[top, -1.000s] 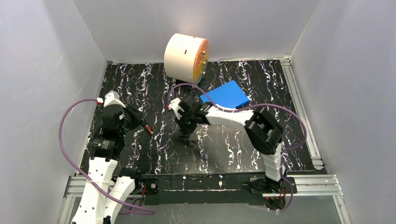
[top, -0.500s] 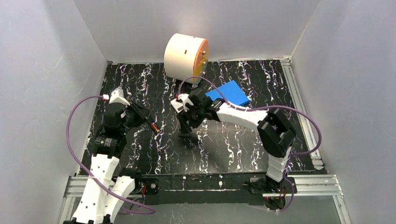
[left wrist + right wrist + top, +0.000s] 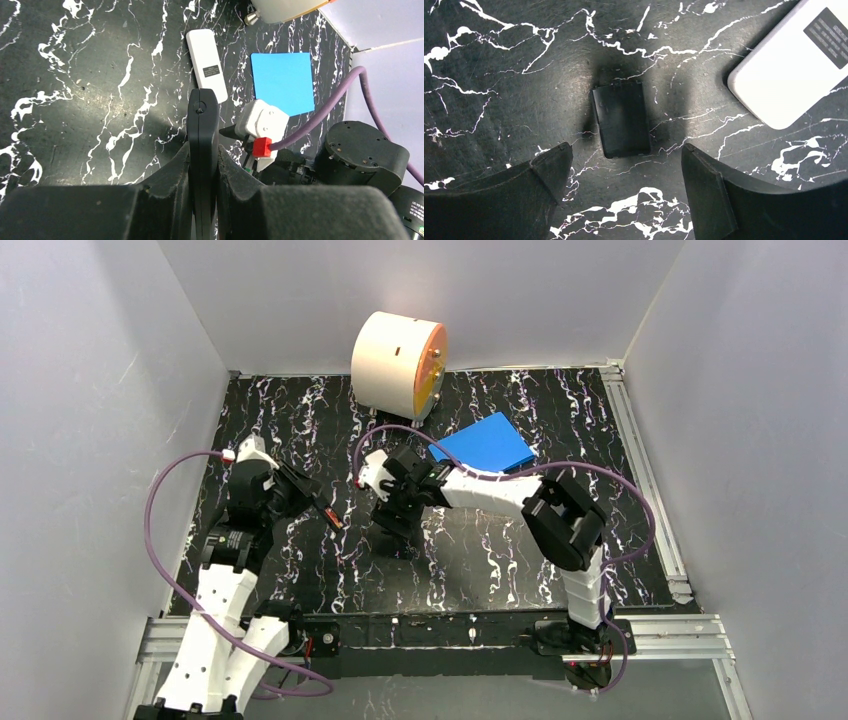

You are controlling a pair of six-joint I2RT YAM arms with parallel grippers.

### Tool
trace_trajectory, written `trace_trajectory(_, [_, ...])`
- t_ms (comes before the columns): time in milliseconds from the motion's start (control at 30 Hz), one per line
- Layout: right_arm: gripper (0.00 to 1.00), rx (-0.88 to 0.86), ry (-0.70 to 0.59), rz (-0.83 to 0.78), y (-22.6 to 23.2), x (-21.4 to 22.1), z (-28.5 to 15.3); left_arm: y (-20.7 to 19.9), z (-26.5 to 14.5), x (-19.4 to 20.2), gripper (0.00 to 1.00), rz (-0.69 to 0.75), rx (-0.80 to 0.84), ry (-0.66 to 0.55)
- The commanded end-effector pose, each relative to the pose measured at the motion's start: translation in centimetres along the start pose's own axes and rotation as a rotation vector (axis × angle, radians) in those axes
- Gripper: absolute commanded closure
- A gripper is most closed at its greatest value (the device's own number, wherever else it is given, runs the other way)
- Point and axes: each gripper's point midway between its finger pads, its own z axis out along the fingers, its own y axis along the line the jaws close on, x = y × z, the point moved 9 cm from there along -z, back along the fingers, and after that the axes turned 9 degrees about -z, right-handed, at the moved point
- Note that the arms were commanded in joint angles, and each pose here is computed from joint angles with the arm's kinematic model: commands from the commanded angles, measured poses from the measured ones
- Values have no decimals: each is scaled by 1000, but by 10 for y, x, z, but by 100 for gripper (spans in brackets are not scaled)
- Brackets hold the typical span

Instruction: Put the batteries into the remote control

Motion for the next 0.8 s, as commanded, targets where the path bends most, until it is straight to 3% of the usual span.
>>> trace_trajectory(0, [14, -20, 5, -100, 5, -5, 5, 0, 9, 9, 100, -1, 71, 74])
trace_trajectory(333, [27, -55, 80, -108, 14, 6, 27, -2, 11, 8, 100, 30, 93, 76])
trace_trajectory(567, [60, -6, 154, -29, 9, 7, 27, -6, 12, 8, 100, 44, 136, 96])
trace_trajectory(767, [65, 108, 74, 83, 4, 2, 8, -8, 16, 14, 100, 66, 209, 131])
